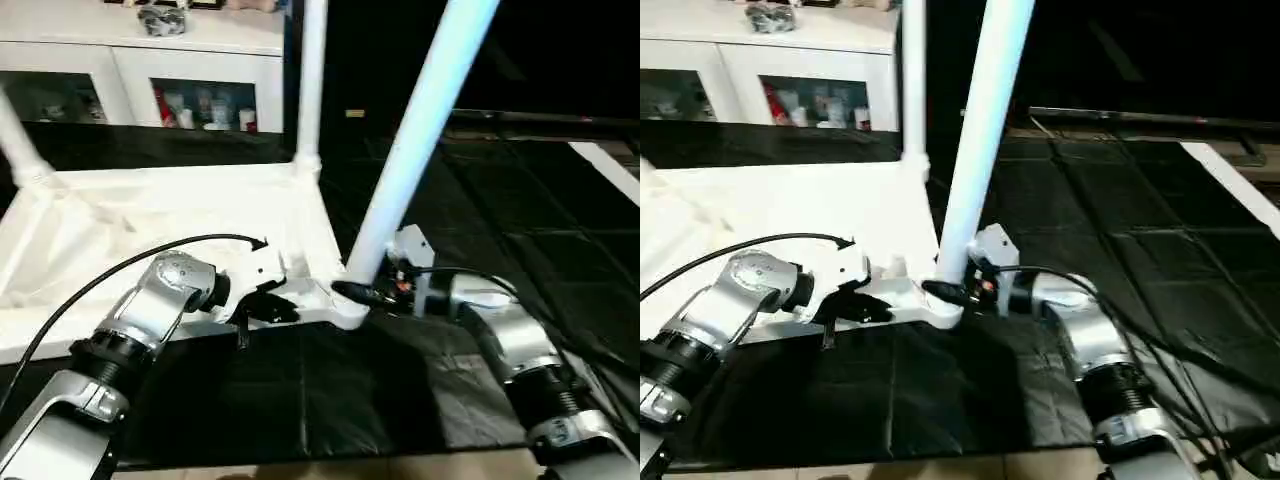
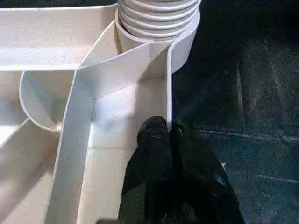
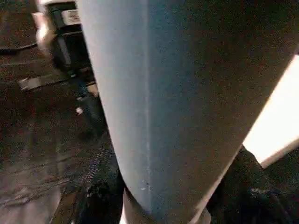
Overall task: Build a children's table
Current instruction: Insert table leg to table base, then rotate leg to tighten
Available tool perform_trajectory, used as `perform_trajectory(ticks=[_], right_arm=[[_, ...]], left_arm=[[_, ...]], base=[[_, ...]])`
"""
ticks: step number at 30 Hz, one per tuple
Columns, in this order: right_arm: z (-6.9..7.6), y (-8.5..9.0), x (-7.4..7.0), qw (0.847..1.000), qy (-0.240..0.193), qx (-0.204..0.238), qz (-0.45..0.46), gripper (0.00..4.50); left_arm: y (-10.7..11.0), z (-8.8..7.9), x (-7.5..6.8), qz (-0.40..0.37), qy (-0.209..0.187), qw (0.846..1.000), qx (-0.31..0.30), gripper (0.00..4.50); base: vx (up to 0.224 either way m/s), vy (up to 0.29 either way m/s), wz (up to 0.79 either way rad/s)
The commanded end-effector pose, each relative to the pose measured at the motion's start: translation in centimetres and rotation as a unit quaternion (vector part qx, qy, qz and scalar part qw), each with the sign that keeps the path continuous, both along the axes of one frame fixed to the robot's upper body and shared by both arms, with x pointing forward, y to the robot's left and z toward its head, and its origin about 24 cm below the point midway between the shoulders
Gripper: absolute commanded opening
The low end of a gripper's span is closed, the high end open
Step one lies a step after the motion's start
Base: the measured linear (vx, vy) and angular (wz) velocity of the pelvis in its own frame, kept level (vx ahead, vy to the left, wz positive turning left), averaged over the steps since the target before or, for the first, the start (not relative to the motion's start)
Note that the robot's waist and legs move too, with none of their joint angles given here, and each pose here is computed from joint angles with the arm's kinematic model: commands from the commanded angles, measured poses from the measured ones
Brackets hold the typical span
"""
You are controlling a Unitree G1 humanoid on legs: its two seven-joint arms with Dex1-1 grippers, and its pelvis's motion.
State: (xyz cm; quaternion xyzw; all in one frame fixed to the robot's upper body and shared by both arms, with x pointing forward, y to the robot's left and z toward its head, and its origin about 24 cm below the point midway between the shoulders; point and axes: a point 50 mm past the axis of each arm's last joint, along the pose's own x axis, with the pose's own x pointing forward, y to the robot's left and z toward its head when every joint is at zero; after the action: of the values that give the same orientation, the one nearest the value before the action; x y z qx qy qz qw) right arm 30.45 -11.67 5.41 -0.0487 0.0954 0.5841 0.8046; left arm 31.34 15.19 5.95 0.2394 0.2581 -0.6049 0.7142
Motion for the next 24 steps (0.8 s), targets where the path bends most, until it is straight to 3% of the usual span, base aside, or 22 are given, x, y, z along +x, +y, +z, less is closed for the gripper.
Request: perform_trajectory(ticks=[1,6,24], right_arm=[[-3.7,1.3,-2.6,0.991,0.099,-0.031,0.083,1.91],[-3.5,1.4,-2.7,0.986,0.113,-0.035,0.12,1.91],[-3.7,2.3,-3.1,0.984,0.108,-0.037,0.136,1.91]], left_arm=[[0.1,1.8,1.4,0.007,-0.045,0.999,0.017,0.0],[-0.2,1.6,1.2,-0.02,-0.024,0.999,0.016,0.0],[0.9,1.2,2.0,0.016,-0.027,0.999,0.044,0.0]], base=[[0.0,0.0,0.0],[0.0,0.0,0.0],[0.0,0.0,0.0]])
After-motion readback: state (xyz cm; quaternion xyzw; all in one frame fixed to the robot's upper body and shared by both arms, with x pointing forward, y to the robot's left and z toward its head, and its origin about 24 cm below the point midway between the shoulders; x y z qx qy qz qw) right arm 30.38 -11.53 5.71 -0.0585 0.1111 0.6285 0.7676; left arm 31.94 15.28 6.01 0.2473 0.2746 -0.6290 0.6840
